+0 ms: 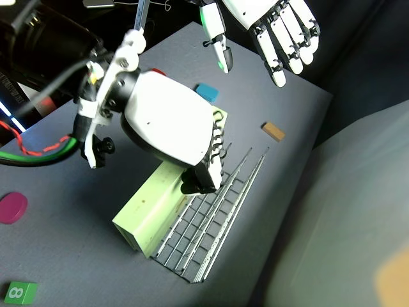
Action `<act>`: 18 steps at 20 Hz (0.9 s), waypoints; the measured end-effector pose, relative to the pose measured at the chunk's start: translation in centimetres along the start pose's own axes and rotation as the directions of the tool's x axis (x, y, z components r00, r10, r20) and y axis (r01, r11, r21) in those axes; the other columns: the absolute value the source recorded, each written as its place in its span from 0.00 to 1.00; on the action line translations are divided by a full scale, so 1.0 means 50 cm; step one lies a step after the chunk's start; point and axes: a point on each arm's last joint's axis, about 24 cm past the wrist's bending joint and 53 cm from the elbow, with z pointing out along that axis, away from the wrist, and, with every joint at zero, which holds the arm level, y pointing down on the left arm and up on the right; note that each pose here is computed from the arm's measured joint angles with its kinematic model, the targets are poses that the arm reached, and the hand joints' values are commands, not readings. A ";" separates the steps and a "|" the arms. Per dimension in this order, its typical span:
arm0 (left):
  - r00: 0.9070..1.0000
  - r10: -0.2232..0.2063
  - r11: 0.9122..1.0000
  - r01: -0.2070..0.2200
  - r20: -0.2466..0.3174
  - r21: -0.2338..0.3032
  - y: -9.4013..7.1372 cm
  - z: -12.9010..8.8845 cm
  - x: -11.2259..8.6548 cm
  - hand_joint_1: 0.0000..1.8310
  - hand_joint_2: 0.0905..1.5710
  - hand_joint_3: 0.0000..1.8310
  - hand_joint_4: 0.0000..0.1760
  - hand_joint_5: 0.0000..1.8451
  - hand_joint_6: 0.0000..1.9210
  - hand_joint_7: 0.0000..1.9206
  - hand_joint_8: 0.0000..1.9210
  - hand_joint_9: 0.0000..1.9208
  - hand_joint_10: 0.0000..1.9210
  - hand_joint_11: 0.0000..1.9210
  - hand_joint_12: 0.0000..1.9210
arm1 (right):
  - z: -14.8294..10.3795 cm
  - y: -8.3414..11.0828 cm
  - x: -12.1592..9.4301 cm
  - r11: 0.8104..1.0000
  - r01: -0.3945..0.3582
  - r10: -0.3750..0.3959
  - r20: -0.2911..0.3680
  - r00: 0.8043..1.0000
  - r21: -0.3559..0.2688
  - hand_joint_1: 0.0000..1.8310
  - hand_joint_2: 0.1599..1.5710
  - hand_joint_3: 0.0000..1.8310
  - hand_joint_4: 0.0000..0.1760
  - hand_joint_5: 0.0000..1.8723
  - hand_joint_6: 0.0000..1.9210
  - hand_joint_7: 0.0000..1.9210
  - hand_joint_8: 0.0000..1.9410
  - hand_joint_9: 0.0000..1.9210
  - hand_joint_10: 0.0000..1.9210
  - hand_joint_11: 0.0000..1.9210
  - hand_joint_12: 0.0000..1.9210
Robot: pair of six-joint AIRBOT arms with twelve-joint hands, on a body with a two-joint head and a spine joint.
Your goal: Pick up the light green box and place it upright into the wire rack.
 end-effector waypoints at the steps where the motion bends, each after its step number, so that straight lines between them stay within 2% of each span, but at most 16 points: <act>1: 1.000 0.000 1.000 0.000 0.000 0.000 0.000 0.000 0.000 0.08 0.78 0.00 0.41 0.19 0.00 0.14 0.00 0.09 0.00 0.00 0.34 | 0.002 -0.003 0.003 1.000 0.001 -0.001 -0.002 1.000 0.002 0.74 0.71 0.00 0.00 0.43 0.55 0.48 0.55 0.42 0.77 0.36 0.79; 5: 1.000 -0.002 1.000 0.002 0.000 -0.003 0.001 0.000 0.000 0.09 0.78 0.00 0.41 0.18 0.00 0.14 0.00 0.09 0.00 0.00 0.32 | 0.010 -0.014 0.016 1.000 0.015 -0.015 -0.007 1.000 0.008 0.74 0.71 0.00 0.00 0.44 0.55 0.48 0.55 0.42 0.77 0.36 0.79; 11: 1.000 -0.002 1.000 0.002 0.000 -0.001 0.000 0.000 -0.001 0.10 0.78 0.00 0.41 0.18 0.00 0.13 0.00 0.09 0.00 0.00 0.32 | 0.010 -0.003 0.018 1.000 0.018 -0.018 -0.008 1.000 -0.011 0.74 0.72 0.00 0.00 0.41 0.60 0.47 0.56 0.41 0.78 0.36 0.80; 12: 1.000 -0.002 1.000 0.002 0.000 0.000 0.000 -0.001 -0.001 0.09 0.78 0.00 0.41 0.18 0.00 0.14 0.00 0.10 0.00 0.00 0.32 | 0.010 -0.001 0.020 1.000 0.018 -0.018 -0.009 1.000 -0.013 0.74 0.72 0.00 0.00 0.40 0.58 0.48 0.56 0.42 0.78 0.36 0.80; 13: 1.000 -0.001 1.000 0.001 0.000 0.000 -0.001 -0.001 0.000 0.09 0.78 0.00 0.40 0.19 0.00 0.14 0.00 0.10 0.00 0.00 0.32 | 0.010 -0.001 0.019 1.000 0.018 -0.018 -0.009 1.000 -0.012 0.67 0.73 0.00 0.00 0.40 0.62 0.48 0.62 0.38 0.61 0.35 0.80; 14: 1.000 0.000 1.000 0.000 -0.001 0.001 -0.003 -0.002 0.000 0.09 0.78 0.00 0.41 0.19 0.00 0.14 0.00 0.10 0.00 0.00 0.33 | 0.010 -0.001 0.020 1.000 0.018 -0.018 -0.009 1.000 -0.013 0.65 0.74 0.00 0.00 0.38 0.66 0.47 0.64 0.36 0.52 0.34 0.80; 15: 1.000 0.001 1.000 -0.001 -0.001 0.003 -0.006 -0.003 0.001 0.09 0.78 0.00 0.41 0.18 0.00 0.14 0.00 0.10 0.00 0.00 0.33 | 0.011 -0.003 0.022 1.000 0.022 -0.022 -0.010 1.000 -0.012 0.60 0.75 0.00 0.00 0.41 0.67 0.40 0.37 0.34 0.46 0.32 0.79; 16: 1.000 0.002 1.000 -0.002 -0.002 0.006 -0.010 -0.005 0.002 0.09 0.78 0.00 0.39 0.18 0.00 0.13 0.00 0.10 0.00 0.00 0.31 | 0.011 -0.003 0.025 1.000 0.022 -0.022 -0.012 1.000 -0.012 0.56 0.70 0.00 0.00 0.34 0.32 0.39 0.23 0.32 0.41 0.29 0.77; 17: 1.000 0.000 1.000 0.000 -0.004 0.008 -0.011 -0.005 0.002 0.09 0.78 0.00 0.38 0.18 0.00 0.13 0.00 0.10 0.00 0.00 0.31 | 0.011 -0.003 0.027 1.000 0.019 -0.019 -0.016 1.000 -0.012 0.53 0.67 0.00 0.00 0.34 0.14 0.40 0.13 0.31 0.36 0.25 0.76; 18: 1.000 -0.005 1.000 0.005 -0.008 0.011 -0.012 -0.005 0.004 0.09 0.78 0.00 0.38 0.18 0.00 0.13 0.00 0.10 0.00 0.00 0.31 | 0.011 -0.003 0.026 1.000 0.020 -0.020 -0.015 1.000 -0.012 0.51 0.64 0.00 0.00 0.34 0.06 0.38 0.07 0.29 0.32 0.20 0.76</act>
